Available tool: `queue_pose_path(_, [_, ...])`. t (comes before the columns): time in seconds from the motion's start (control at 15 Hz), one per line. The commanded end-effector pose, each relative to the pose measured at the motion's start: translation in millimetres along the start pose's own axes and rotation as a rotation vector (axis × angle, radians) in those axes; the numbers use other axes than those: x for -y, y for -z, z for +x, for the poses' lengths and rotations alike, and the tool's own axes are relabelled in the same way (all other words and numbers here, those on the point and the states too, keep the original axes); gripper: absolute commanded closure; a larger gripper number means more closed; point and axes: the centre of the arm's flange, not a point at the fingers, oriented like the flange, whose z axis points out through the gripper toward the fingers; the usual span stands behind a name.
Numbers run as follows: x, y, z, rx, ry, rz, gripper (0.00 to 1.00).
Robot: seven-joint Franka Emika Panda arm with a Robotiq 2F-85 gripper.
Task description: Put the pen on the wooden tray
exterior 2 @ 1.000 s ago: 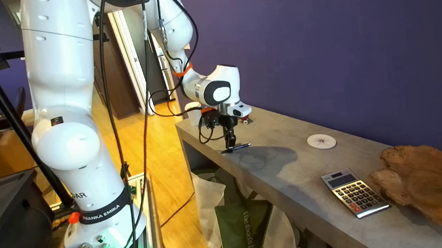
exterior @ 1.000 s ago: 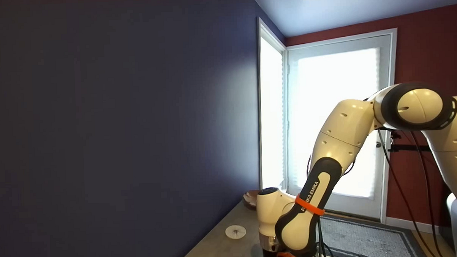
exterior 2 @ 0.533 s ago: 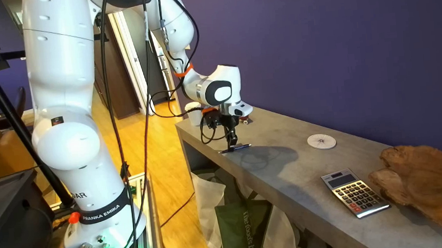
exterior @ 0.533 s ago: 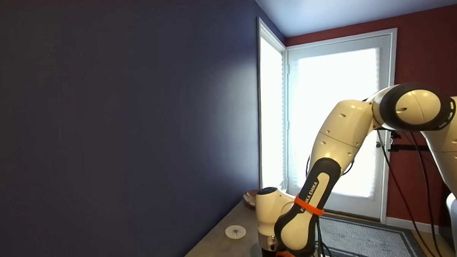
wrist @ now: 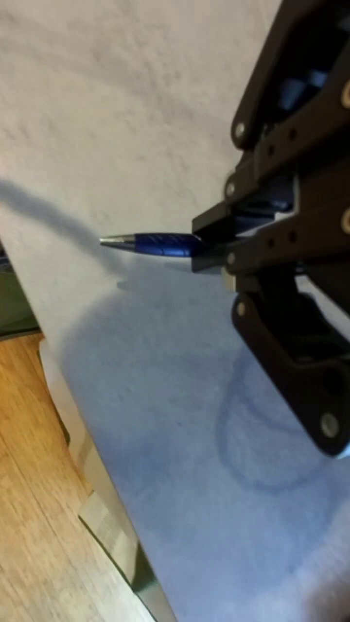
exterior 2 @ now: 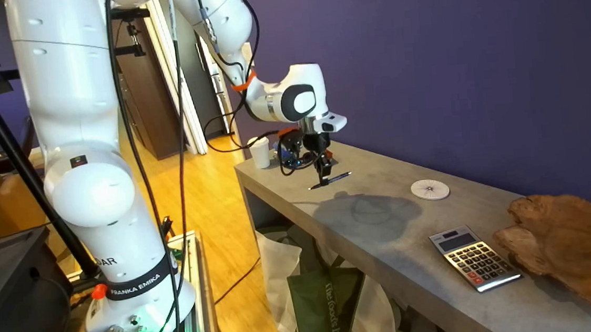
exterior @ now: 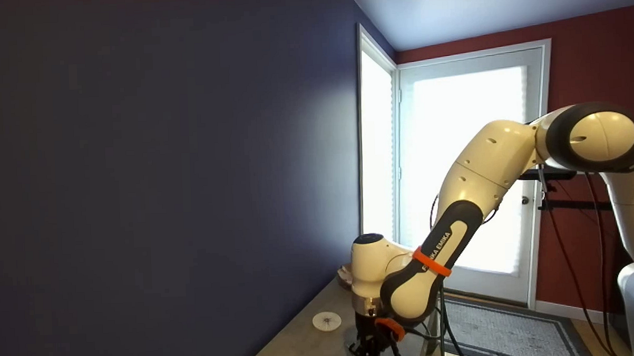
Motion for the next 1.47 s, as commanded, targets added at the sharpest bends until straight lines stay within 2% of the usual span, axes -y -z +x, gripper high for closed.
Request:
queue_pose_path(0.0, [-34,56,30,-0.117,-0.082,-0.08,0.97])
queue_pose_path(0.2, [-67,88,59,-0.189,-0.152,-0.107,0.97])
queue_pose_path(0.27, [-73,96,63,-0.161,-0.161,-0.072,0.97])
queue_pose_path(0.33, [-68,80,57,-0.169,-0.134,-0.078,0.97])
queue_pose_path(0.4, [-74,85,61,-0.175,-0.141,-0.077,0.87])
queue_pose_path(0.73, [-68,79,58,-0.163,-0.128,-0.079,0.87])
queue_pose_path(0.8, [-70,76,69,-0.173,-0.145,-0.088,0.97])
queue_pose_path(1.07, [-108,86,125,-0.195,-0.299,-0.062,0.97])
queue_pose_path(1.4, [-199,88,199,-0.206,-0.554,-0.047,0.97])
